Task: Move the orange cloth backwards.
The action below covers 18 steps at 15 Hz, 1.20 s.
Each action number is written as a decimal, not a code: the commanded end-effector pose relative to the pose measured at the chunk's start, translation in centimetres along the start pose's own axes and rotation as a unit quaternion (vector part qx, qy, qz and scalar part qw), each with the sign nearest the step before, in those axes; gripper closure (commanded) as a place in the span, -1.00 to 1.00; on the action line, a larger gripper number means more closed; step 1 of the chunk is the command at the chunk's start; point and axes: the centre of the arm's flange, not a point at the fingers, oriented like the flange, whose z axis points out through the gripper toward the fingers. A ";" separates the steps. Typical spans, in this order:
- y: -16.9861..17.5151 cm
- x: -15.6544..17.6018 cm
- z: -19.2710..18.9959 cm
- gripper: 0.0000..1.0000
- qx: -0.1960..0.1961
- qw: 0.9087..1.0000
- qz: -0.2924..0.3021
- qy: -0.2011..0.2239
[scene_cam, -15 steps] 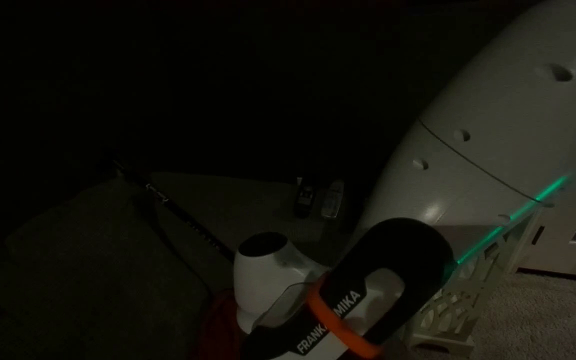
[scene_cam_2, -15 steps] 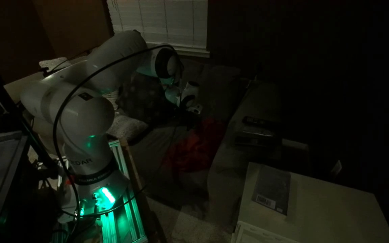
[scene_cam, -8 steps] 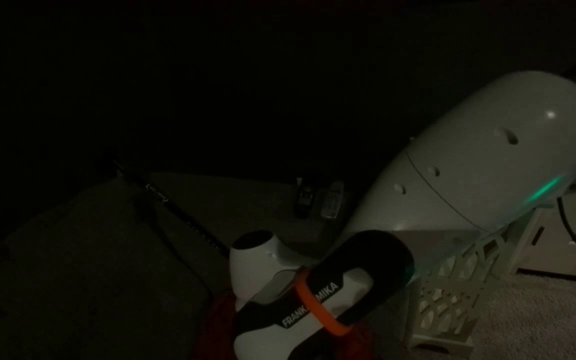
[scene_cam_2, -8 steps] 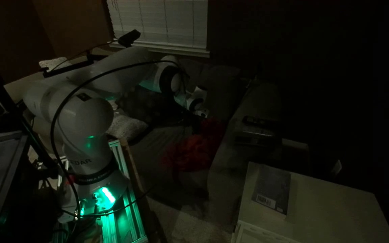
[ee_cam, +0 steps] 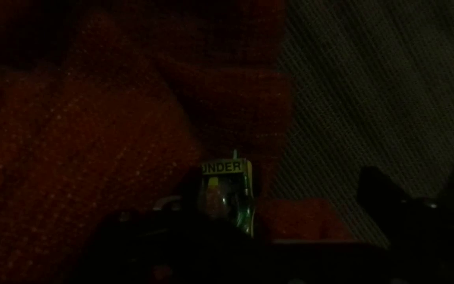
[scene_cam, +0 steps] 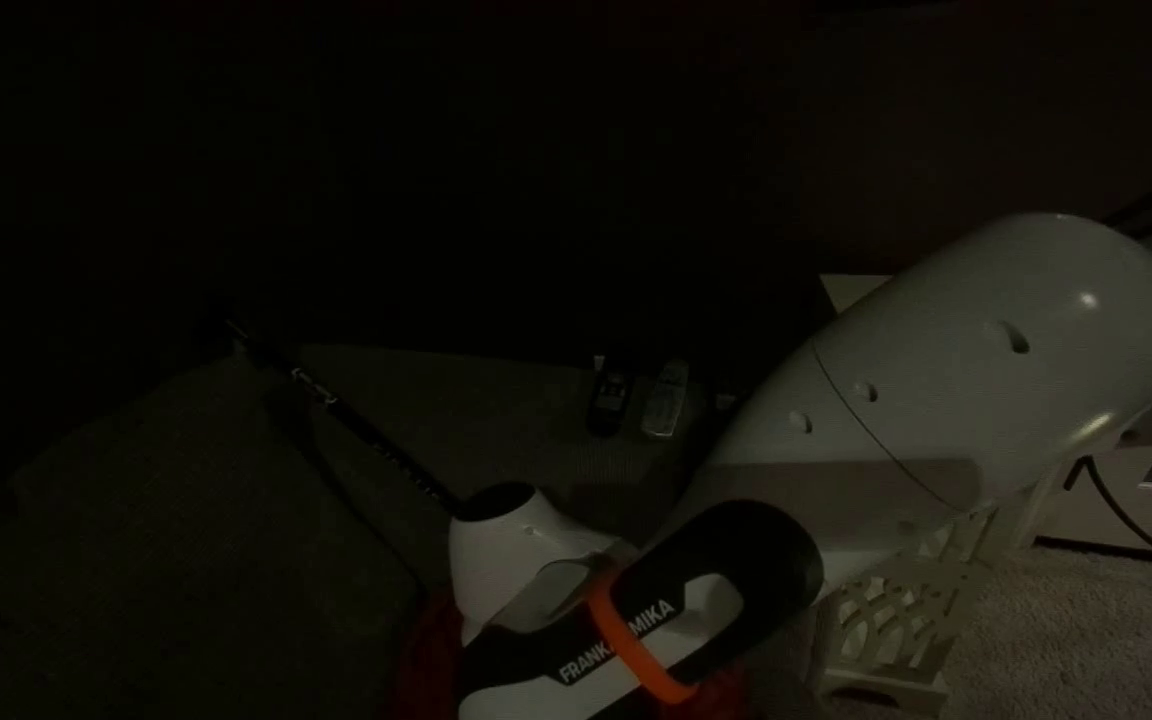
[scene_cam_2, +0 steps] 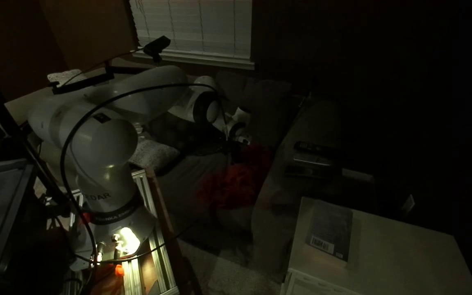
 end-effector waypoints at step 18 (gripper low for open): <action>-2.1 1.1 4.4 -1.00 -0.164 0.960 0.079 0.215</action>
